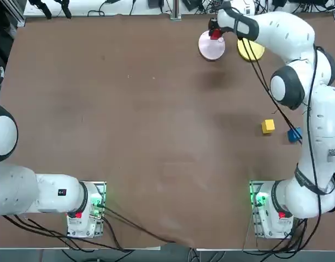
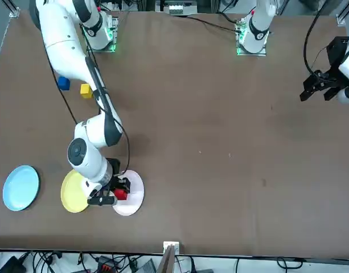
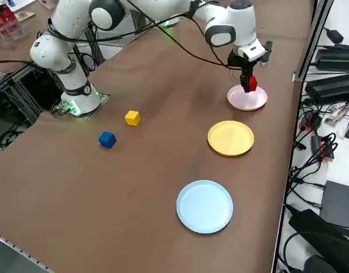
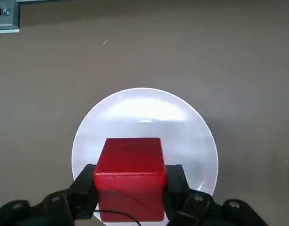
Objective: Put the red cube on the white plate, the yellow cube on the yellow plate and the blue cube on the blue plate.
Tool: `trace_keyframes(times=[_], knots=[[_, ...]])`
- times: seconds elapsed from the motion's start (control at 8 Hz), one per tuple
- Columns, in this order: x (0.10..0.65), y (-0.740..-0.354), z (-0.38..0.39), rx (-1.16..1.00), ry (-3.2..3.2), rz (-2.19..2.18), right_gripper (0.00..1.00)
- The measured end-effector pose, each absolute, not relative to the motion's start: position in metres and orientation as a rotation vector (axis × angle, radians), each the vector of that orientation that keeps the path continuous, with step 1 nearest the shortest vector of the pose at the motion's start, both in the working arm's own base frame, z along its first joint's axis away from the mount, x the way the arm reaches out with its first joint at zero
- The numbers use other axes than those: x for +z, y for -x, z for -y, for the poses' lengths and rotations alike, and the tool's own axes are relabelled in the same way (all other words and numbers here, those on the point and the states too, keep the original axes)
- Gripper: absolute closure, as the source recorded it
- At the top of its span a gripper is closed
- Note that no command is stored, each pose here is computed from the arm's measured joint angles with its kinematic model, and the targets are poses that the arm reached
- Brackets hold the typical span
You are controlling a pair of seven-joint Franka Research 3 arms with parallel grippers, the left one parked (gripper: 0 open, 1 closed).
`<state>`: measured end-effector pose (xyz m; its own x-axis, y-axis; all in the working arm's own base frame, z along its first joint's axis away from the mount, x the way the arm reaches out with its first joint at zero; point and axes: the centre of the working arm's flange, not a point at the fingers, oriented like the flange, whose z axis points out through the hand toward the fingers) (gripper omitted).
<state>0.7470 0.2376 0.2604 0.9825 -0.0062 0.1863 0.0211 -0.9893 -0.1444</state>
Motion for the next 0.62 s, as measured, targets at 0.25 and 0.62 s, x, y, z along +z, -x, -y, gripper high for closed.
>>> trace_keyframes(times=[0.25, 0.62], knots=[[0.237, -0.744, -0.243, -0.27, 2.994, 0.03, 0.3], [0.215, -0.741, -0.246, -0.263, 3.034, 0.081, 0.28]])
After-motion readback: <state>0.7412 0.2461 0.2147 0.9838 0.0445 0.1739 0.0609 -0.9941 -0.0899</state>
